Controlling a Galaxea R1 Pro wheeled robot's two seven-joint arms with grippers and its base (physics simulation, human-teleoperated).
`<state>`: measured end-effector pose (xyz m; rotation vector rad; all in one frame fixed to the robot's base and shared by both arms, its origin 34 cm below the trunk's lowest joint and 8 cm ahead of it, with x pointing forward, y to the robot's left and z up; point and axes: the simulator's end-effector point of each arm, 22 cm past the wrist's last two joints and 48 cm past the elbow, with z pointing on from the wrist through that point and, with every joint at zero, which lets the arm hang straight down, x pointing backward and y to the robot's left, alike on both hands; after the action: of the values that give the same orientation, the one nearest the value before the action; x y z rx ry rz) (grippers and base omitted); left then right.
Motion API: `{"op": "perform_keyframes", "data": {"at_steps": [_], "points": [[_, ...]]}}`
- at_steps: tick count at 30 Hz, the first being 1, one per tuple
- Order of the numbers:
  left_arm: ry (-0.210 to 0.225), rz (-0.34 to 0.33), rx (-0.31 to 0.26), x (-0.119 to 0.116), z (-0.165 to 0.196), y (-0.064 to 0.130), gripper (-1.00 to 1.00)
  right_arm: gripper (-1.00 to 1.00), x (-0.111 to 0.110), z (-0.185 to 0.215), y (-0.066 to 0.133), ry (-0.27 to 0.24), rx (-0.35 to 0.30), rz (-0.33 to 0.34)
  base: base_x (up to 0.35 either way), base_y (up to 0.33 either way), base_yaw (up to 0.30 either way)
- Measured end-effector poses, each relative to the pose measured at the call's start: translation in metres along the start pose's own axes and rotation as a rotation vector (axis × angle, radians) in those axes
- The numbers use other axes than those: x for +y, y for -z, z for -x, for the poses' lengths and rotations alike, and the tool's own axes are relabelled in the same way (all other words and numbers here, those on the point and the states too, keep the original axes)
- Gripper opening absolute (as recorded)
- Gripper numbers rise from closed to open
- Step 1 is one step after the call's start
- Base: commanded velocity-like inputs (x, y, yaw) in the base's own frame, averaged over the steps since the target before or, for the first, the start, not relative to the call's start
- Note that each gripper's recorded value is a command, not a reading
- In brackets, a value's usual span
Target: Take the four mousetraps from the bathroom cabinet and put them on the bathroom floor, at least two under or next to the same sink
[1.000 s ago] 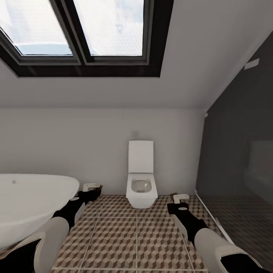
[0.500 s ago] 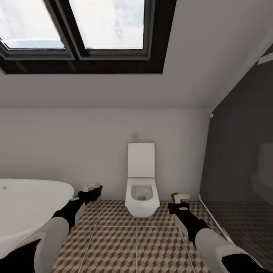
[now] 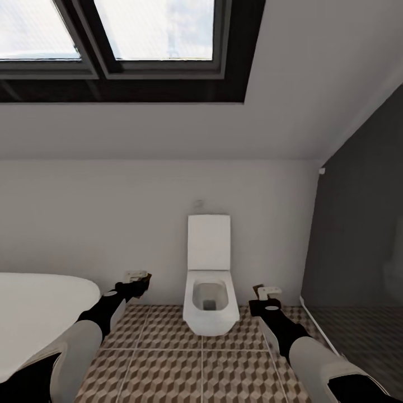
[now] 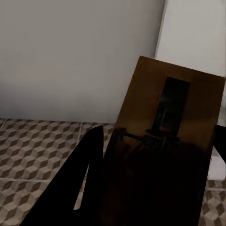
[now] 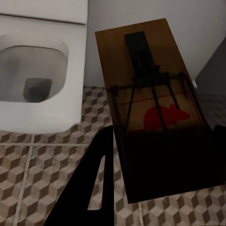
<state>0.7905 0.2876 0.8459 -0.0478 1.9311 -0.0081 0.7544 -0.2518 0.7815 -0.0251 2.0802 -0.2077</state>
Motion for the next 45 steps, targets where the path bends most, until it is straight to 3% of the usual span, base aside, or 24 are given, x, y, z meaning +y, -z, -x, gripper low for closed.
{"op": "perform_keyframes", "data": {"at_steps": [13, 45], "points": [[-0.001, 0.001, -0.002, 0.0010, 0.0005, -0.0001, -1.00, -1.00, 0.0003, 0.0001, -0.0001, 0.001, 0.000, 0.000, 0.308, 0.000, 0.000], [0.008, 0.005, -0.008, 0.0027, 0.0022, 0.0000, -1.00, -1.00, -0.0011, 0.0021, -0.0001, -0.001, -0.004, -0.001, 0.084, -0.069, 0.000]]}}
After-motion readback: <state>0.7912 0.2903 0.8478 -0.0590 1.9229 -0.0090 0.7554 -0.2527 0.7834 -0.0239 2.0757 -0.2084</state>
